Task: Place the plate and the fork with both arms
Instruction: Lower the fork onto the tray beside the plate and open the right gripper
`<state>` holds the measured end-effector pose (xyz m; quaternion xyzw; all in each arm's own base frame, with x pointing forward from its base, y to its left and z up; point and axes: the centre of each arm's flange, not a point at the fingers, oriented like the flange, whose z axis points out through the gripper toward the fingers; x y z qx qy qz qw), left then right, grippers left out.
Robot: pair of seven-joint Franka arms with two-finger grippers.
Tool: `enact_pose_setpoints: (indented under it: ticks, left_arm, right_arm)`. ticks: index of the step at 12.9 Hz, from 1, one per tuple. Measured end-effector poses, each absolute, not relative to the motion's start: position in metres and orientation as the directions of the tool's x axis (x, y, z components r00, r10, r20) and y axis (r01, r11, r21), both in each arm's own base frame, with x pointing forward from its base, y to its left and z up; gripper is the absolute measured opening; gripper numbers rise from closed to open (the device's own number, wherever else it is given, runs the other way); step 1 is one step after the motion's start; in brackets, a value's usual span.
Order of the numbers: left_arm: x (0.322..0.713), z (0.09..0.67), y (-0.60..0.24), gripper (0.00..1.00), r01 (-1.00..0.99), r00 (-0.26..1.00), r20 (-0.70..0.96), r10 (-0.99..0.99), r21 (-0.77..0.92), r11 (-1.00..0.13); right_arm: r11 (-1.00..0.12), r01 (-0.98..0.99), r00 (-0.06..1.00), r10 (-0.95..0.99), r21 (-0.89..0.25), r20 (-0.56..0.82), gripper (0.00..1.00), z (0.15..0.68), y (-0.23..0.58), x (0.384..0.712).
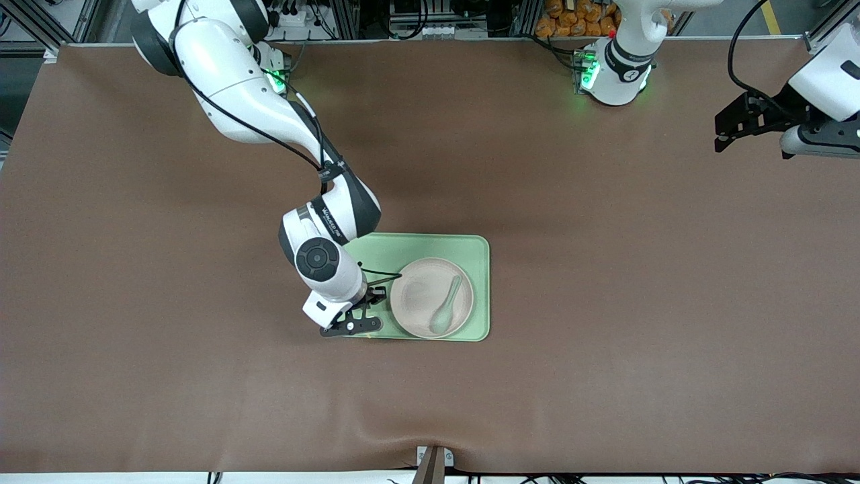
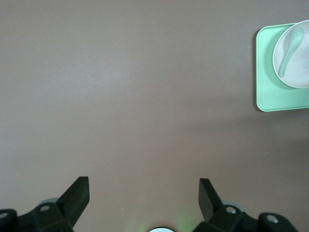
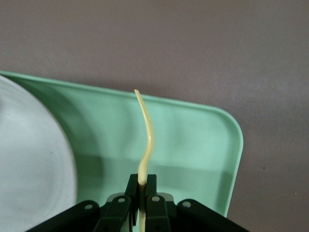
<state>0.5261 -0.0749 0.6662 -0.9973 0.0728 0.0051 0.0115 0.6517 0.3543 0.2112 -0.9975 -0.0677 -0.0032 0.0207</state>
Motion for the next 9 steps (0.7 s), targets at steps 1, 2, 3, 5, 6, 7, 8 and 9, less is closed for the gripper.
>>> enact_pose_setpoints:
  ticks: [1, 2, 3, 5, 6, 7, 8, 9]
  left_arm:
    - [0.526, 0.666, -0.075, 1.00, -0.145, 0.989, -0.012, -0.145, -0.022, -0.989]
    - [0.526, 0.666, -0.074, 1.00, -0.145, 0.989, -0.012, -0.144, -0.022, -0.989]
    - [0.526, 0.666, -0.074, 1.00, -0.144, 0.989, -0.012, -0.144, -0.022, -0.989]
    - [0.526, 0.666, -0.074, 1.00, -0.144, 0.990, -0.012, -0.144, -0.022, -0.989]
    - [0.526, 0.666, -0.074, 1.00, -0.144, 0.990, -0.012, -0.144, -0.022, -0.989]
    - [0.526, 0.666, -0.074, 1.00, -0.144, 0.990, -0.012, -0.144, -0.022, -0.989]
    - [0.526, 0.666, -0.074, 1.00, -0.144, 0.990, -0.012, -0.144, -0.022, -0.989]
    - [0.526, 0.666, -0.074, 1.00, -0.144, 0.990, -0.012, -0.144, -0.022, -0.989]
  right_arm:
    - [-0.990, 0.135, 0.991, 0.135, -0.038, 0.001, 0.10, 0.209, 0.353, 0.649]
    - [-0.990, 0.135, 0.991, 0.135, -0.036, -0.004, 0.10, 0.208, 0.352, 0.646]
    - [-0.990, 0.135, 0.991, 0.135, -0.035, -0.009, 0.11, 0.207, 0.351, 0.644]
    - [-0.991, 0.132, 0.991, 0.133, -0.037, -0.014, 0.12, 0.206, 0.355, 0.641]
    - [-0.990, 0.133, 0.991, 0.133, -0.038, -0.016, 0.20, 0.206, 0.357, 0.640]
    - [-0.990, 0.133, 0.991, 0.134, -0.038, -0.017, 0.31, 0.205, 0.357, 0.639]
    - [-0.990, 0.133, 0.991, 0.134, -0.038, -0.018, 0.40, 0.204, 0.357, 0.638]
    - [-0.990, 0.133, 0.991, 0.134, -0.038, -0.020, 0.40, 0.203, 0.358, 0.638]
